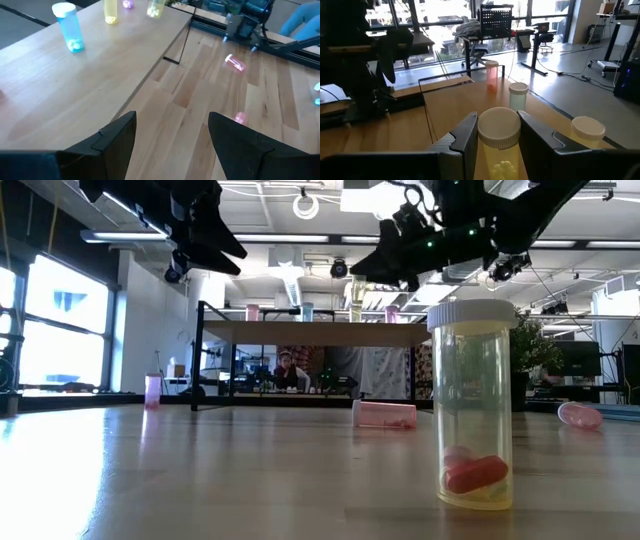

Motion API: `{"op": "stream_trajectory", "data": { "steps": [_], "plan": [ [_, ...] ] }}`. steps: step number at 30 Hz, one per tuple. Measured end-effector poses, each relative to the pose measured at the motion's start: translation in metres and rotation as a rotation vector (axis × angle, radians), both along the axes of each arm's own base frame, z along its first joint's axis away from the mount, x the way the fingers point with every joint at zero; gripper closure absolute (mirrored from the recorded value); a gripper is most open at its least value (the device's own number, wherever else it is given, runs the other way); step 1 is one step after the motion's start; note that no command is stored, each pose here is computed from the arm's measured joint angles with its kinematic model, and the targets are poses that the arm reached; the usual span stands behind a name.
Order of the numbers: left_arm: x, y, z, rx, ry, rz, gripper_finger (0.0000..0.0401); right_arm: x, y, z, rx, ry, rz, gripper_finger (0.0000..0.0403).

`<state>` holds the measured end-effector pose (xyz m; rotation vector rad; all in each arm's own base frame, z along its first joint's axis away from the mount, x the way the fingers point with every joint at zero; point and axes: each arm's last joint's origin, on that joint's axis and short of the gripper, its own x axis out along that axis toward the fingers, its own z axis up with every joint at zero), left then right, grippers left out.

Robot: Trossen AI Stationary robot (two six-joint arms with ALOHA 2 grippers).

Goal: Pick and place medicine bottles onto shelf by color
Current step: Put the left yellow pill bottle on the shelf aligned with the other yellow pill bottle

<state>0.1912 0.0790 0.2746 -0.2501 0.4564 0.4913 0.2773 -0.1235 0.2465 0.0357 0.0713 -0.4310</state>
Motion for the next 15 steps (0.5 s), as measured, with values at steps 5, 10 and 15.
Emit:
{"op": "stream_trajectory", "data": {
  "steps": [5, 10, 15],
  "plan": [
    [0.000, 0.000, 0.000, -0.001, 0.003, 0.000, 0.0162, 0.009, -0.005, -0.008, 0.001, 0.053, -0.007, 0.0295],
    [0.000, 0.000, 0.000, 0.000, 0.003, 0.005, 0.0162, 0.011, -0.010, -0.013, 0.016, 0.101, -0.025, 0.0295],
    [0.000, 0.000, 0.000, 0.003, 0.006, 0.014, 0.0162, 0.010, -0.011, -0.015, 0.011, 0.130, -0.048, 0.0295]
  ]
}}
